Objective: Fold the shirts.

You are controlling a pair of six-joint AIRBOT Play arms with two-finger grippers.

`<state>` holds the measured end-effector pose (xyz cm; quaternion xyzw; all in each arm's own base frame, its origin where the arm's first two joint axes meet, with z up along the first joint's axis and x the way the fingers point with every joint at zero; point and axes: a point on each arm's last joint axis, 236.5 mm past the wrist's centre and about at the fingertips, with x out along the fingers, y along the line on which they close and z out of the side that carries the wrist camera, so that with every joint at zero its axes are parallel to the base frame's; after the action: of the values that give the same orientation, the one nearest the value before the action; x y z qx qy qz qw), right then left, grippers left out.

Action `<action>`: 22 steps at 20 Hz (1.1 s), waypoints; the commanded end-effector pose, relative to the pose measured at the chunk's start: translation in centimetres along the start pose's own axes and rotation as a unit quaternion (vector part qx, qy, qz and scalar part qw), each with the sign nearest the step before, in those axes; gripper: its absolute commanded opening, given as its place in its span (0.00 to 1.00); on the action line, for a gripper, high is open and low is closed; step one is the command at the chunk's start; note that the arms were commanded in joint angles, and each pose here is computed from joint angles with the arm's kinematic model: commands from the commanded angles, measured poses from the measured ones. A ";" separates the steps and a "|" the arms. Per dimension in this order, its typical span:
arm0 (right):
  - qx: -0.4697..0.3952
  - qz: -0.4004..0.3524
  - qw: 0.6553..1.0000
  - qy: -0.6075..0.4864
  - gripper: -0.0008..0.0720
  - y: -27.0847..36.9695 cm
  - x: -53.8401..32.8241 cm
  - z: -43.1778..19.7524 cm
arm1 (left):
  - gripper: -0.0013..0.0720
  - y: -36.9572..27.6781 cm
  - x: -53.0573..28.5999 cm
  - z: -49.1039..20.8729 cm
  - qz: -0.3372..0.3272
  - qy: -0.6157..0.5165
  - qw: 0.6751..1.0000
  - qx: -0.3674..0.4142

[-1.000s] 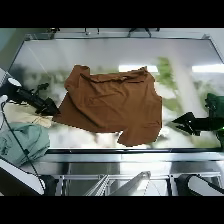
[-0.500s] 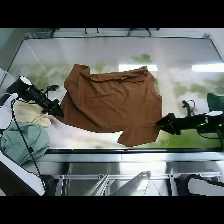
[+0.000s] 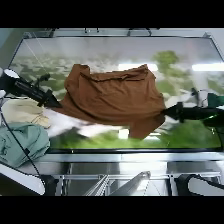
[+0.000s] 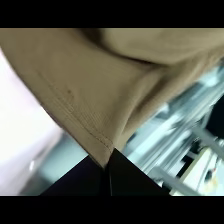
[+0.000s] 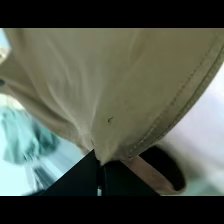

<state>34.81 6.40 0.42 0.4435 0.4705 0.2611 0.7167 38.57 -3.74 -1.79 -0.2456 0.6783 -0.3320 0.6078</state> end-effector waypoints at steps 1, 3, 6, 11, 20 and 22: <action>-0.127 0.059 0.979 -0.147 0.03 11.0 -10.2 4.8 | 0.04 -13.9 -8.9 1.1 -0.123 -0.167 0.970 0.127; -0.234 0.067 0.933 -0.264 0.03 19.6 -17.4 6.2 | 0.04 -22.6 -14.6 -1.3 -0.162 -0.262 0.924 0.226; -0.374 0.105 0.855 -0.343 0.03 32.2 -23.0 2.9 | 0.05 -34.5 -21.5 -8.1 -0.151 -0.404 0.822 0.371; -0.499 0.157 0.770 -0.366 0.03 44.3 -26.1 -1.9 | 0.05 -40.7 -27.5 -15.3 0.054 -0.589 0.689 0.419; -0.430 -0.015 0.857 -0.283 0.03 33.2 -18.7 6.9 | 0.05 -30.0 -23.5 -5.3 0.046 -0.424 0.844 0.325; -0.397 -0.057 0.884 -0.240 0.03 27.7 -14.0 9.7 | 0.05 -24.9 -19.2 -0.6 0.025 -0.365 0.889 0.274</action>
<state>33.78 5.17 40.56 0.1593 0.0727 0.3167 0.9322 33.93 -5.40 38.26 -0.1302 0.1801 -0.3769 0.8992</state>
